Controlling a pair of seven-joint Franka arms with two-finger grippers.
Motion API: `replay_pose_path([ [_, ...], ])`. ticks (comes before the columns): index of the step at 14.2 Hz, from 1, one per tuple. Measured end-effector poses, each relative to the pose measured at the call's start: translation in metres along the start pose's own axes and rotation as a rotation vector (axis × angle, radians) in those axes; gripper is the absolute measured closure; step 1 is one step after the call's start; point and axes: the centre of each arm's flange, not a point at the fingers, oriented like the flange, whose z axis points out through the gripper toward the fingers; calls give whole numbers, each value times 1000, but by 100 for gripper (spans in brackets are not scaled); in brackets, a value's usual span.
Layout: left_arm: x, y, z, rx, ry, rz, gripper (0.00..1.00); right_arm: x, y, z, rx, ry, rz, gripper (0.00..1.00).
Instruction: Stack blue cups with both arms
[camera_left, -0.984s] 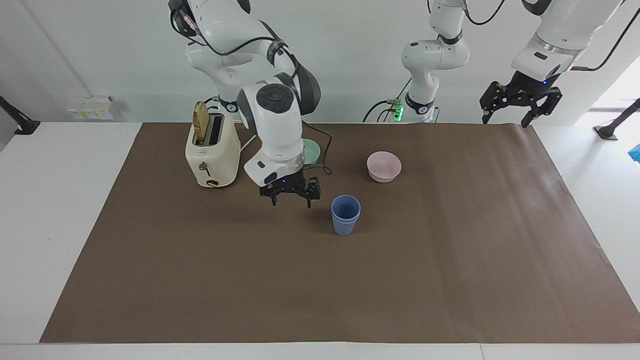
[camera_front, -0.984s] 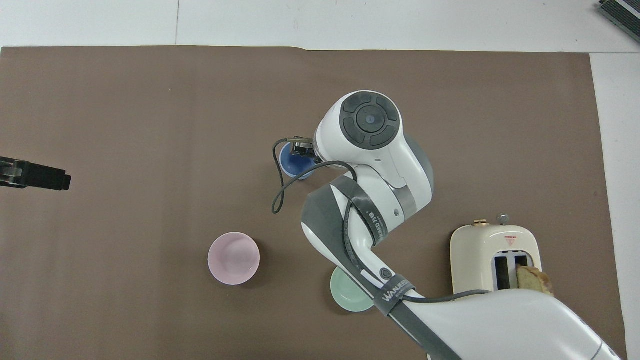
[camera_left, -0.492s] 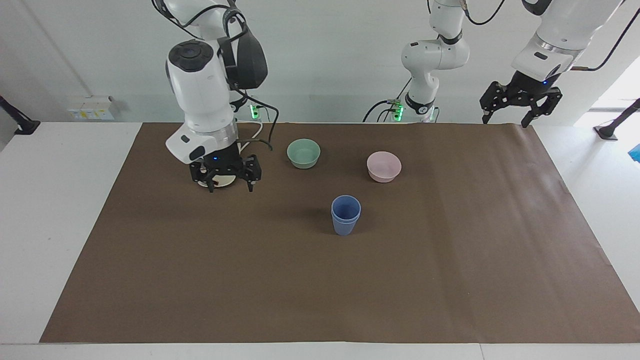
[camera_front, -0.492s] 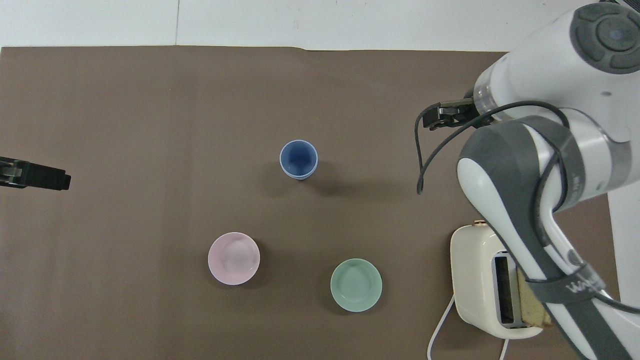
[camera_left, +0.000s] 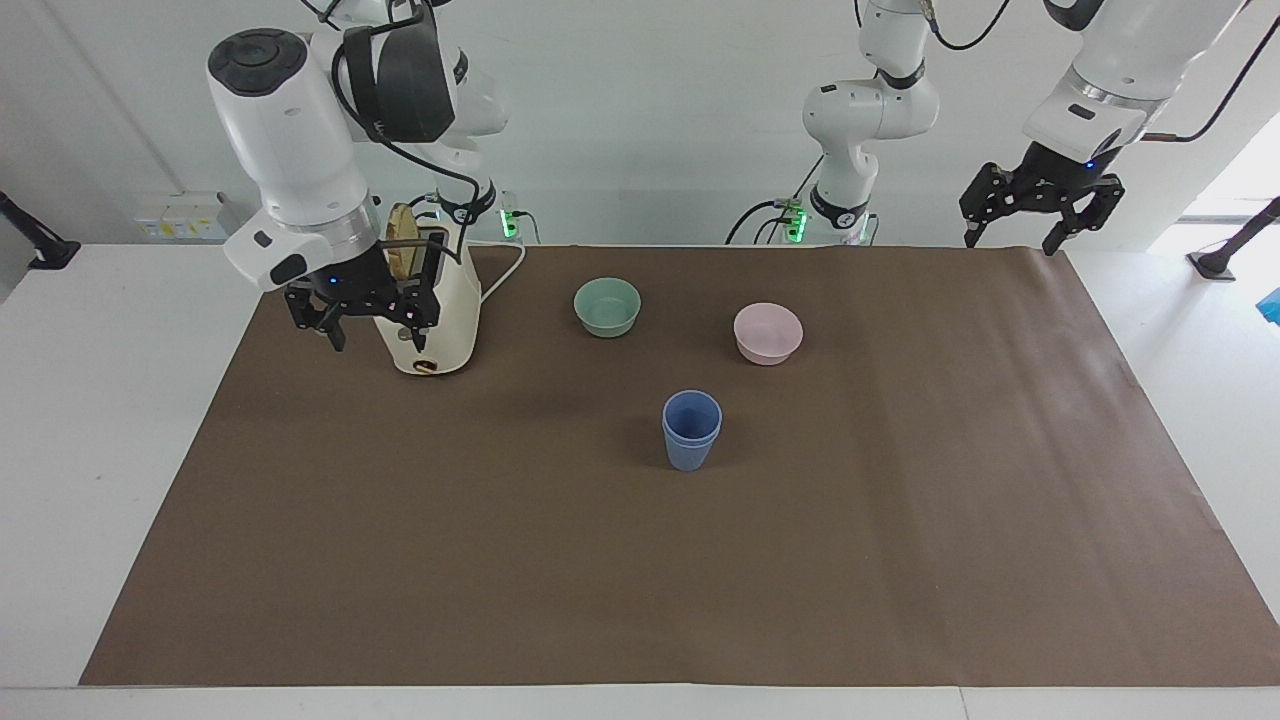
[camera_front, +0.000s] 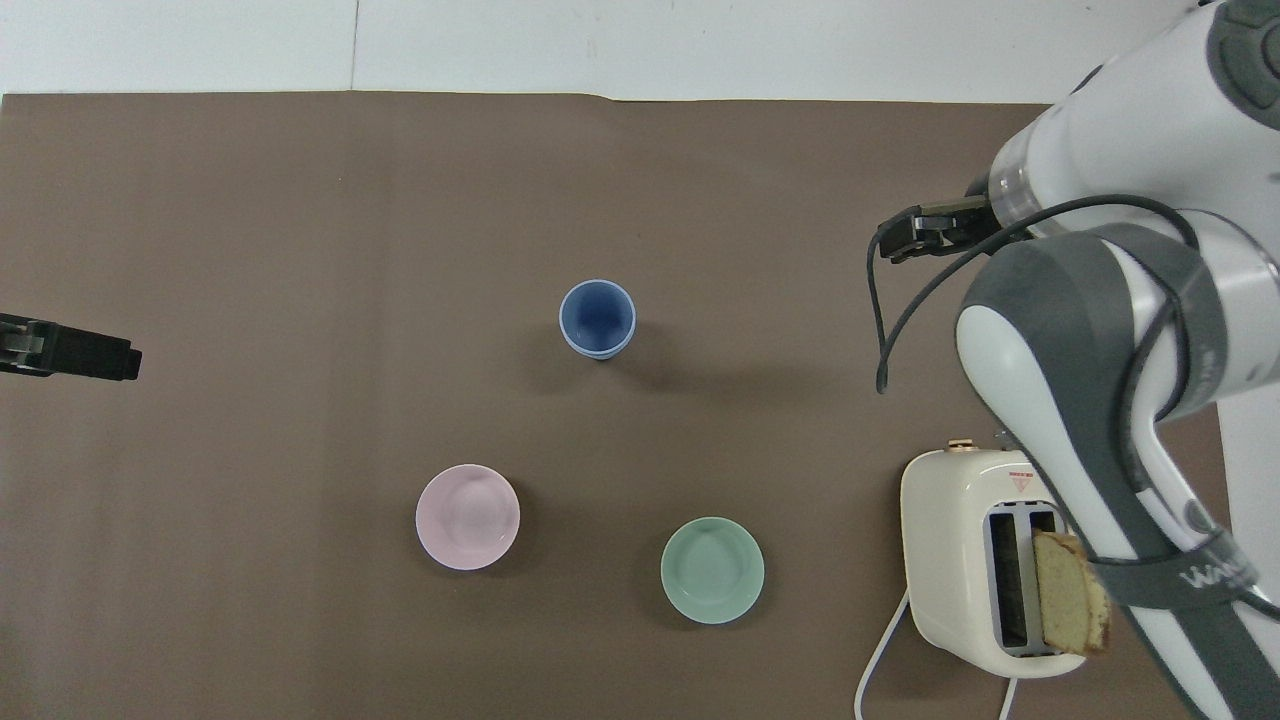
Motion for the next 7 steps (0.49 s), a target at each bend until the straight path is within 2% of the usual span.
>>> replay_pose_path([
  [7,0,0,0,0,0,0,0,-19,38,-32,40,11,49,0],
])
